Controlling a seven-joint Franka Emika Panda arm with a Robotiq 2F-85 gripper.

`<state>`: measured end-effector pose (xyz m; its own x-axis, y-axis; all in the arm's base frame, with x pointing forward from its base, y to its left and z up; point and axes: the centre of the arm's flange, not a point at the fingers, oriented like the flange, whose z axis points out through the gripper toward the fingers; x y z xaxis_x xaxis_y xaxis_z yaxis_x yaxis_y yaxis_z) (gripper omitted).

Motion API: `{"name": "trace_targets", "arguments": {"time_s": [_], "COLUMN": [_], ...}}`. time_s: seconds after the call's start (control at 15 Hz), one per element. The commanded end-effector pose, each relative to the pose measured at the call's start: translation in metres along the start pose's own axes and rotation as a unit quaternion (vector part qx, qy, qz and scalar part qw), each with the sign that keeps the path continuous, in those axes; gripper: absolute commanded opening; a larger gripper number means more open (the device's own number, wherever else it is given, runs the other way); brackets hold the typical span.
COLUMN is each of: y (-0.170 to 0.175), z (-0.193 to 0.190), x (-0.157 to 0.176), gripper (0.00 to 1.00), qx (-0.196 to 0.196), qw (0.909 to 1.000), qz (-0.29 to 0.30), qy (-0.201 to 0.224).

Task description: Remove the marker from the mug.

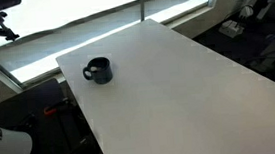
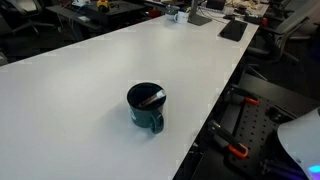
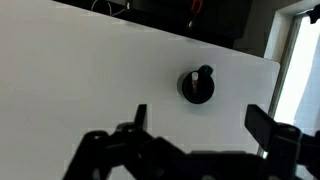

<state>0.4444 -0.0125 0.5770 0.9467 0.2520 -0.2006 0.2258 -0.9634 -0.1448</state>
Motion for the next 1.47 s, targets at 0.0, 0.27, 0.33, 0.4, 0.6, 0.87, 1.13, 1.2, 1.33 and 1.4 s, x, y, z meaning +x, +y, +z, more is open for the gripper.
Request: {"name": "trace_targets", "arguments": {"time_s": [0.0, 0.27, 0.33, 0.4, 0.6, 0.87, 1.13, 1.2, 1.33, 1.4], "y": [0.000, 0.006, 0.013, 0.016, 0.021, 0.002, -0.023, -0.028, -0.035, -0.039], "z": [0.000, 0.003, 0.009, 0.015, 0.036, 0.073, 0.099, 0.104, 0.113, 0.118], "x": [0.000, 0.012, 0.025, 0.034, 0.066, 0.094, 0.109, 0.111, 0.115, 0.116], "gripper": [1.00, 1.00, 1.00, 1.00, 1.00, 1.00, 1.00, 1.00, 1.00, 1.00], "qx": [0.000, -0.006, -0.011, -0.016, -0.029, -0.009, 0.033, 0.038, 0.043, 0.044], "qw": [1.0000, 1.0000, 0.9999, 0.9998, 0.9993, 0.9968, 0.9855, 0.9824, 0.9755, 0.9718], "qz": [0.000, -0.003, -0.005, -0.010, -0.024, -0.065, -0.116, -0.121, -0.133, -0.138], "qy": [0.000, 0.001, 0.003, 0.006, -0.001, -0.046, -0.120, -0.137, -0.170, -0.186]}}
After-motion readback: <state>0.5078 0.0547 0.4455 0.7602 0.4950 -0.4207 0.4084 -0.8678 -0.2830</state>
